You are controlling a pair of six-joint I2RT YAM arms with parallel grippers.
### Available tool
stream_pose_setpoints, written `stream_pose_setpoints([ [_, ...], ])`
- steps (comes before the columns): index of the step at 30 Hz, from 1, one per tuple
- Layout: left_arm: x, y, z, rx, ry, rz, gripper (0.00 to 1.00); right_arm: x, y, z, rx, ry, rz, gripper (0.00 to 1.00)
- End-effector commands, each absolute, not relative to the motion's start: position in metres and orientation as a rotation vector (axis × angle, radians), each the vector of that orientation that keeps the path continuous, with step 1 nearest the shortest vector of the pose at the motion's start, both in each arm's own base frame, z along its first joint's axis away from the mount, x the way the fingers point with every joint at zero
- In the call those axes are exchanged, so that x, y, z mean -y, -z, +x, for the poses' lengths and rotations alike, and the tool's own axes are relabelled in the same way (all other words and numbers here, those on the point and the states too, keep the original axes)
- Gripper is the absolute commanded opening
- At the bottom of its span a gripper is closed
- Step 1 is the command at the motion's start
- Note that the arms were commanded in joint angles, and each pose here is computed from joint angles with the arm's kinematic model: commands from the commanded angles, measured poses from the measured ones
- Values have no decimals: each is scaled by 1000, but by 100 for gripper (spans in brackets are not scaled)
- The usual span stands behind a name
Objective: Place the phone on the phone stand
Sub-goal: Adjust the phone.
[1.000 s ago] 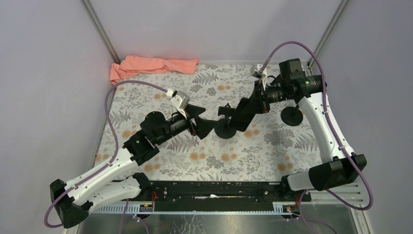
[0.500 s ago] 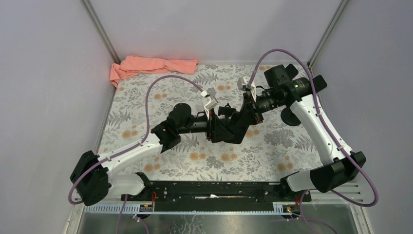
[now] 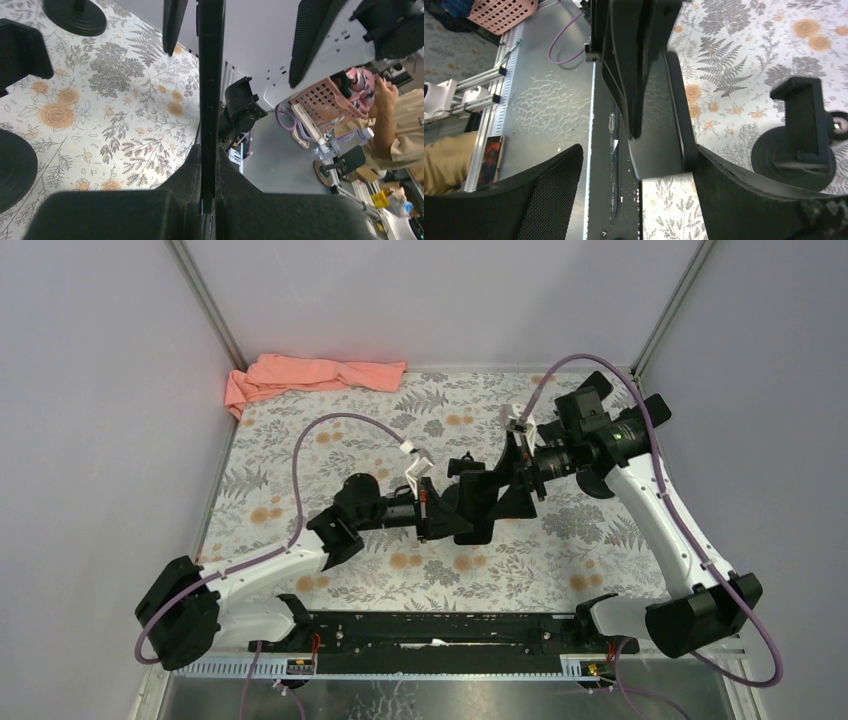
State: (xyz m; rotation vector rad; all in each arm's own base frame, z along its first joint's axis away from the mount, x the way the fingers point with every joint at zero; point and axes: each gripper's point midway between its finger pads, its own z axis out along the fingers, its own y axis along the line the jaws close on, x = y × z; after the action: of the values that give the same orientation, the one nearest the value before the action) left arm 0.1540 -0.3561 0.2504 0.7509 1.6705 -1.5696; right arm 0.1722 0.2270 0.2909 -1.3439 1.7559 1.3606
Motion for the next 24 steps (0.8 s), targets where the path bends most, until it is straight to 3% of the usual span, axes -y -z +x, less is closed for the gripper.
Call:
stream_pose_setpoints([
  [1, 340, -305, 161, -1416, 1574, 587, 0, -219, -309, 172, -1671, -1418, -1185, 86],
  [11, 341, -336, 163, -1265, 1597, 505, 0, -224, -291, 157, -1615, -1620, -1029, 81],
  [16, 350, -339, 163, -1260, 1607, 515, 0, -225, -293, 160, -1619, -1633, -1028, 61],
  [19, 353, -339, 163, -1261, 1611, 520, 0, -226, -293, 160, -1617, -1645, -1030, 41],
  [24, 355, -338, 164, -1264, 1615, 514, 0, -227, -296, 156, -1592, -1666, -1059, 17],
])
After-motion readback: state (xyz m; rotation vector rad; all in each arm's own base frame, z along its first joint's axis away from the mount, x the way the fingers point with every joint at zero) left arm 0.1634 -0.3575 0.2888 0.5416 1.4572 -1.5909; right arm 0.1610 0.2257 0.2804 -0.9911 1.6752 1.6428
